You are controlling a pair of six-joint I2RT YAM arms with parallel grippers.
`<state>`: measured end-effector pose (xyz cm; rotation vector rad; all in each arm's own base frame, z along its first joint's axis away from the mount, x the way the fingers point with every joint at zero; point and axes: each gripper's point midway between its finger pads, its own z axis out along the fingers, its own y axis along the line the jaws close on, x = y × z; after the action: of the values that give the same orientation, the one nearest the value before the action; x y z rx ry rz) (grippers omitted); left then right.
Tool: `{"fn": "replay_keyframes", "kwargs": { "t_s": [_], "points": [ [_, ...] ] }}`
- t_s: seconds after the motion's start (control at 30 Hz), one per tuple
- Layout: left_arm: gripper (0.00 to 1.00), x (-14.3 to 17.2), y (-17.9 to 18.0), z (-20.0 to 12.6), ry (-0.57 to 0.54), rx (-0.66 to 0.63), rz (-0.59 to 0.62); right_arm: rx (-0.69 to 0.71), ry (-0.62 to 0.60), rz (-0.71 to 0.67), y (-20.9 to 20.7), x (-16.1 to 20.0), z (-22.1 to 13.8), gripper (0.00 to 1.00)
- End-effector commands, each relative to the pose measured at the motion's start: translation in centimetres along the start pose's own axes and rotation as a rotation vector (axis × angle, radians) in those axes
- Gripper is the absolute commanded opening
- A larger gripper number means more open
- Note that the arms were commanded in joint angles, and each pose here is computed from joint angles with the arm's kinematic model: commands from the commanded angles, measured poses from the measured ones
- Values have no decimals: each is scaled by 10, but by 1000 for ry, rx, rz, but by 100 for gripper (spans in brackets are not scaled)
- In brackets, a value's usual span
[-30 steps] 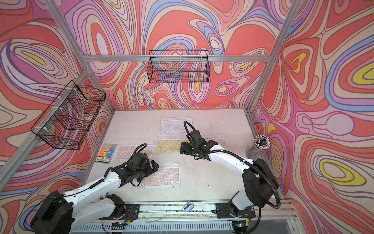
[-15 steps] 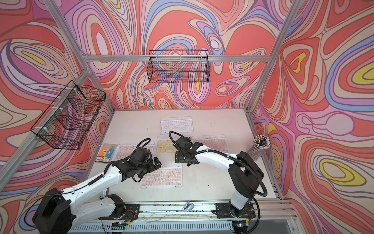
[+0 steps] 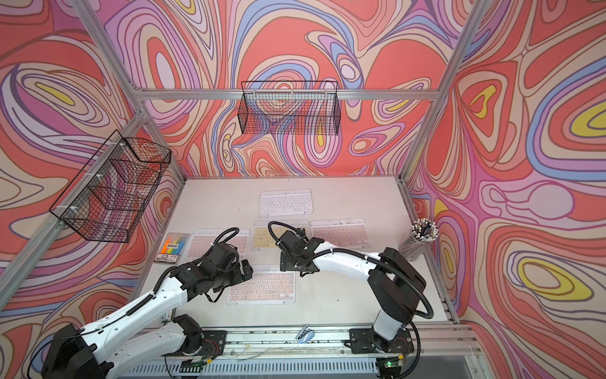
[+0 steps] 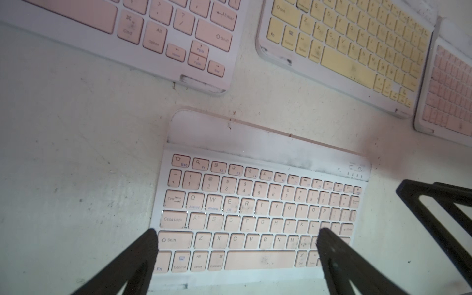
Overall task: Stack the numeric keypads
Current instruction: Move the numeric keypad to the center of the board.
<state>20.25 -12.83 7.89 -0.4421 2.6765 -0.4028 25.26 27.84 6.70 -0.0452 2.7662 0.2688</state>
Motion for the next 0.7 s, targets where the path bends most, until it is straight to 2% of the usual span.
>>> {"fn": "replay_keyframes", "kwargs": {
  "t_s": [0.0,0.17,0.43,0.67],
  "points": [
    [100,2,9,3,-7,-40,30,7,-3,16,2,4,2,96],
    [100,6,19,9,8,-85,36,-10,3,35,3,9,7,95],
    [100,17,16,24,73,-80,24,-20,74,35,6,29,19,95],
    [100,20,19,33,87,-99,19,-77,121,24,15,39,26,95]
  ]
}}
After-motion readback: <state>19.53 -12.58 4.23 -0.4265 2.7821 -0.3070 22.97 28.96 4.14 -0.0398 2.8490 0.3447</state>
